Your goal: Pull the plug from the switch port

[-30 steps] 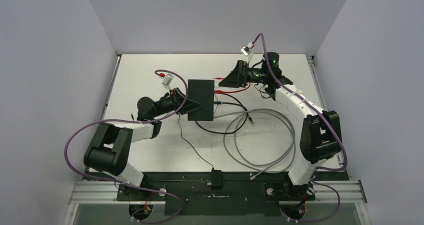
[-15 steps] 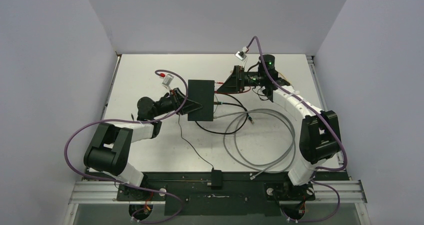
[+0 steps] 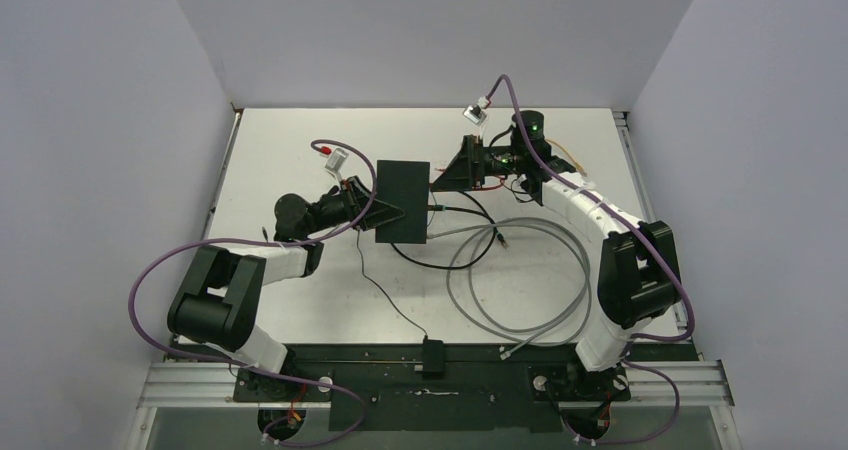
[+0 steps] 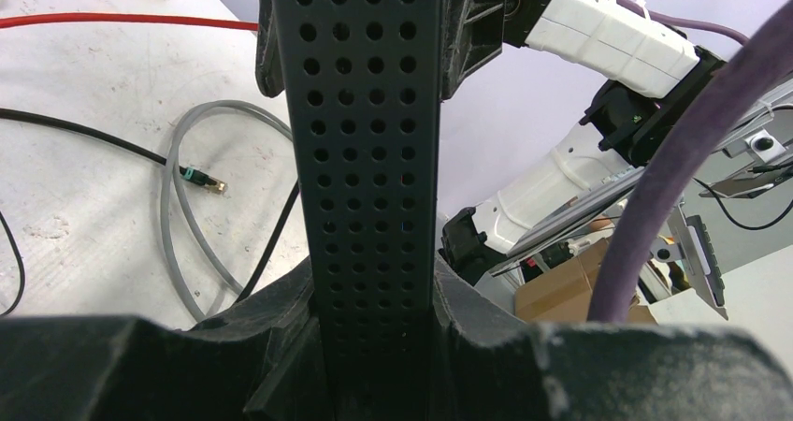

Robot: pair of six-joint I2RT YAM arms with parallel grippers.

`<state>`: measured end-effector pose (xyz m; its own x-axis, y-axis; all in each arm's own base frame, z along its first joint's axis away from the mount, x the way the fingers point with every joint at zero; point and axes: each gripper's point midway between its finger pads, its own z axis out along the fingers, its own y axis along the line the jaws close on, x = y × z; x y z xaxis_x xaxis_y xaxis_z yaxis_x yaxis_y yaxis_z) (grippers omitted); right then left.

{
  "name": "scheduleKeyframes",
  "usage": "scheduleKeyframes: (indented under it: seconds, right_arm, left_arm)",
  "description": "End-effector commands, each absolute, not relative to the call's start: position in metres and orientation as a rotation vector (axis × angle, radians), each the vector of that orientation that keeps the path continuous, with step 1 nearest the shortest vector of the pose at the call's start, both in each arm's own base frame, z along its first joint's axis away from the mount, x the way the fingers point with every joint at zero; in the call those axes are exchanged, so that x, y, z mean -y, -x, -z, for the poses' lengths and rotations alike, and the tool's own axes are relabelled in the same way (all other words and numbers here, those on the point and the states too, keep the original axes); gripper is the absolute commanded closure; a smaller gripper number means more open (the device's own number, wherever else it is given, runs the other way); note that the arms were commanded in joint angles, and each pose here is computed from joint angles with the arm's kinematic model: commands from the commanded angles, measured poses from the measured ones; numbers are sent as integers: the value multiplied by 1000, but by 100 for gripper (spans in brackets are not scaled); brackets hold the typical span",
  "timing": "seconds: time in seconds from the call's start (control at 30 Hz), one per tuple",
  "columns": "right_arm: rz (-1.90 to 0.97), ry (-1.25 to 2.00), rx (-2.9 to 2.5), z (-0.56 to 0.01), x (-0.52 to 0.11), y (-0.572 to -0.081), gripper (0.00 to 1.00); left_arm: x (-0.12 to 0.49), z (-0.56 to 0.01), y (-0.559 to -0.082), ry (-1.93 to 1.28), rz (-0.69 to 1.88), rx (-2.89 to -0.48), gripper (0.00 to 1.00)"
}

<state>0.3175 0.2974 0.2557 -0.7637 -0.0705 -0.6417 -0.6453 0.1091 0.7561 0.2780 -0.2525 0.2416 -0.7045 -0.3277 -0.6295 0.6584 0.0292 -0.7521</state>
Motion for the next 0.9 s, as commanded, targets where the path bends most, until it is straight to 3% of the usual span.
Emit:
scheduleKeyframes:
  seconds: [0.0,0.13,0.47,0.87]
  right_arm:
    - [-1694,817,-1809,-288,-301,-307,29]
    - [-1707,825,-1809,-288,-302,-306,39]
    - [-1716,832,-1803,-290,-306,-305,43]
    - [-1731,835,-1808,-291,-307,-304,82]
  left_arm:
    - [251,-292,-278,-476,1690,-1374,100]
    - [251,-292,-279,-478,1689,-1374,100]
    - [252,-292,-280,-480,1688,-1375,100]
    - [254,-289,-280,-489,1689,-1378,100]
